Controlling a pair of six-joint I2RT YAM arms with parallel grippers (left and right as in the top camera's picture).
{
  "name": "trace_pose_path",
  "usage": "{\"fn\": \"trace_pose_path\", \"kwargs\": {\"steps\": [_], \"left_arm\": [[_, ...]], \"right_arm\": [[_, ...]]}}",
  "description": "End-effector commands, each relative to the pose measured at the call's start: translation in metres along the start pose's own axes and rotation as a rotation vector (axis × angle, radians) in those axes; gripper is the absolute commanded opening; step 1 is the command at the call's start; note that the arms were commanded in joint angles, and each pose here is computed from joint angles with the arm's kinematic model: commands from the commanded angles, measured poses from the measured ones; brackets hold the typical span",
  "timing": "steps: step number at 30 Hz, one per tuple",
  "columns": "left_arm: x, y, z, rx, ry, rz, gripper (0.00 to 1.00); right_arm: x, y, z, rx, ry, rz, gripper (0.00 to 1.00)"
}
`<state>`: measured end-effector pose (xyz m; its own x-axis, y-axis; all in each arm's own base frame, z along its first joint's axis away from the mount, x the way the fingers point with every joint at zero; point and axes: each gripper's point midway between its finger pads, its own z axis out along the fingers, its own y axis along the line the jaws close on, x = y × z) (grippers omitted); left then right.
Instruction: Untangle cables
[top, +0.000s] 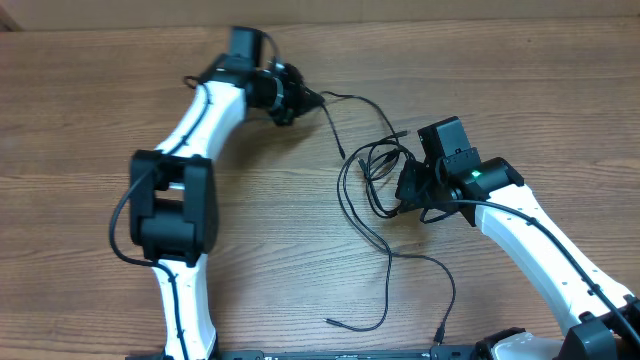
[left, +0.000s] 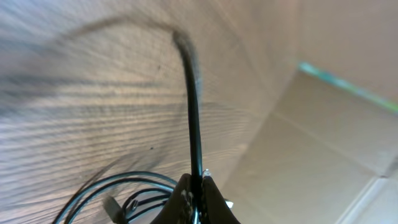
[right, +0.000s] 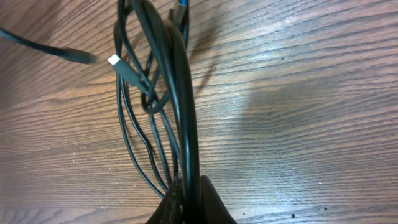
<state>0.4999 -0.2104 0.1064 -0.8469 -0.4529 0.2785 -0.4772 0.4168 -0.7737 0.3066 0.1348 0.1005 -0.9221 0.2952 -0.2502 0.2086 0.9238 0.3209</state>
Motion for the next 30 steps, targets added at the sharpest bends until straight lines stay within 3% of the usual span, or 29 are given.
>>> {"fn": "trace_pose_path", "kwargs": {"steps": [1,4,5,6,7,8,9,10,14,20,24,30], "left_arm": [[0.012,-0.038,-0.038,0.159,0.109,-0.022,0.04],[-0.007,-0.032,-0.050,0.160,0.050,-0.016,0.04],[-0.015,-0.027,-0.052,0.140,0.009,0.017,0.10],[-0.020,-0.021,-0.053,0.116,-0.020,0.043,0.32],[-0.024,-0.012,-0.053,0.080,-0.042,0.065,0.60],[-0.024,-0.005,-0.053,0.049,-0.049,0.076,0.79],[-0.021,0.004,-0.052,0.016,-0.045,0.084,0.91],[-0.017,0.012,-0.052,-0.013,-0.031,0.090,0.97],[0.007,0.026,-0.050,-0.049,0.069,0.242,0.97],[0.048,0.019,-0.057,0.087,0.242,0.461,0.99],[0.065,0.008,-0.064,0.203,0.297,0.580,0.99],[0.080,0.013,-0.065,0.217,0.332,0.695,0.97]], "right_arm": [[0.001,-0.001,0.001,0.000,0.004,-0.006,0.04],[0.001,-0.001,0.001,0.000,0.004,-0.006,0.04],[0.001,-0.001,0.001,-0.002,0.006,-0.006,0.04],[0.002,0.001,0.001,-0.010,0.012,-0.006,0.04],[0.004,0.003,0.001,-0.022,0.021,-0.006,0.04],[0.005,0.005,0.001,-0.036,0.028,-0.006,0.04],[0.006,0.009,0.000,-0.056,0.037,-0.008,0.04],[0.007,0.013,-0.001,-0.081,0.044,-0.009,0.04],[0.004,0.045,-0.011,-0.265,0.054,-0.072,0.04],[-0.016,0.099,-0.053,-0.664,0.026,-0.169,0.04],[-0.028,0.110,-0.082,-0.860,0.024,-0.209,0.04],[-0.028,0.112,-0.116,-1.059,0.053,-0.284,0.04]]}}
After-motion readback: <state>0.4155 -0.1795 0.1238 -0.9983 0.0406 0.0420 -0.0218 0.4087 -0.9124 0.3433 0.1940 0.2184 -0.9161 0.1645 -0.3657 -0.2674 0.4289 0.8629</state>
